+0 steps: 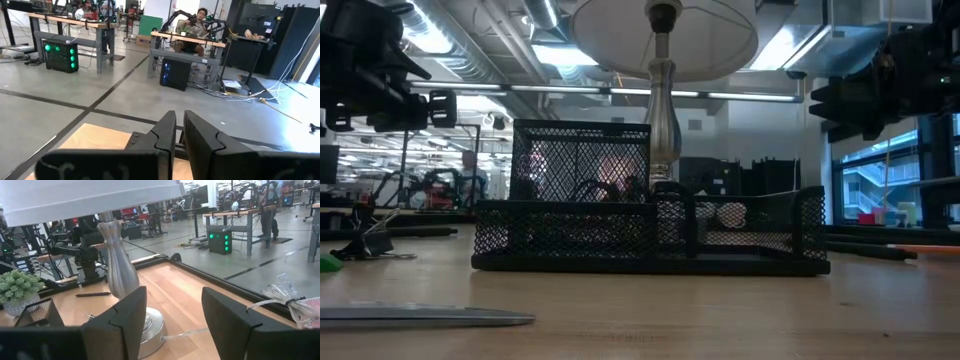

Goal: Pick and place office supplies into organizer
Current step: Put the top black binder clip into the black desk organizer

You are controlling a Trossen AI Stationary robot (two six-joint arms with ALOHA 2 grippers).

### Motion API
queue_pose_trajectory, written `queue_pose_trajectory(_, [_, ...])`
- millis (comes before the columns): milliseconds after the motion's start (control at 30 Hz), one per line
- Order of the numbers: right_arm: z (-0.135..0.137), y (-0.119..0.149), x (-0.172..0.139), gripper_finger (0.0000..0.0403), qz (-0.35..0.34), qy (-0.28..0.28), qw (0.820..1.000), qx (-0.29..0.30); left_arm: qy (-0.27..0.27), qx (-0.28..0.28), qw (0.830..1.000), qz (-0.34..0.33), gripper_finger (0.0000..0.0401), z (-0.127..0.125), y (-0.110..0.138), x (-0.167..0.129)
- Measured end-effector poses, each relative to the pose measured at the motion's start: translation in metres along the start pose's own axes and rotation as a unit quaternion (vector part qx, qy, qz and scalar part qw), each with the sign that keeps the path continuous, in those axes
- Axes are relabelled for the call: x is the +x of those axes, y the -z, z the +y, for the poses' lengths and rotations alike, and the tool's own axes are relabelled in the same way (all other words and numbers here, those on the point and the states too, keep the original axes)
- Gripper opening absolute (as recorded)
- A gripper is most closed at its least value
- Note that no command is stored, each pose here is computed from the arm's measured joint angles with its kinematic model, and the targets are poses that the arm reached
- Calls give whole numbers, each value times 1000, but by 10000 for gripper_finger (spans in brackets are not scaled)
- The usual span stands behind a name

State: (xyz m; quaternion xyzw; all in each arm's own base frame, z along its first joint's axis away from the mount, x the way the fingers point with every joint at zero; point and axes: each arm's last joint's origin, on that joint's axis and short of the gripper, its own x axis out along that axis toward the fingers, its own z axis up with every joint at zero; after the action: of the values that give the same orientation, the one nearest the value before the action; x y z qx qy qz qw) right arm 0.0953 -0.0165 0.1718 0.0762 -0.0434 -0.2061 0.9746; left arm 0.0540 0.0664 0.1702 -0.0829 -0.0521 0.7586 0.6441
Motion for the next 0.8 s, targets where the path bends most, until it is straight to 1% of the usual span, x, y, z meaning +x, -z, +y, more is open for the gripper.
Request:
queue_pose_trajectory(100, [0, 0, 0, 193, 0, 0, 1000, 0, 3, 22, 1000, 1, 35, 0, 0, 0])
queue_pose_trajectory(167, [0, 0, 0, 193, 0, 0, 1000, -1, 24, 50, 998, 7, 44, -1, 0, 0])
queue_pose_trajectory(233, [0, 0, 0, 193, 0, 0, 1000, -1, 52, 69, 996, 13, 61, -3, 1, 0])
queue_pose_trajectory(333, [0, 0, 0, 193, 0, 0, 1000, -1, 93, 79, 992, 21, 96, -5, 1, -1])
queue_pose_trajectory(400, [0, 0, 0, 193, 0, 0, 1000, -2, 125, 66, 990, 24, 123, -8, 0, -1])
queue_pose_trajectory(500, [0, 0, 0, 193, -1, 3, 1000, -2, 189, 1, 982, 24, 158, -13, -5, -2])
queue_pose_trajectory(567, [0, 0, 0, 193, -1, 3, 1000, -2, 236, -25, 971, 21, 174, -16, -9, -4])
queue_pose_trajectory(700, [0, 0, 0, 193, 0, 3, 1000, -2, 334, -30, 942, 11, 189, -23, -15, -7])
queue_pose_trajectory(800, [0, 0, 0, 193, -1, 3, 1000, -1, 354, -13, 935, 29, 189, -28, -22, -9])
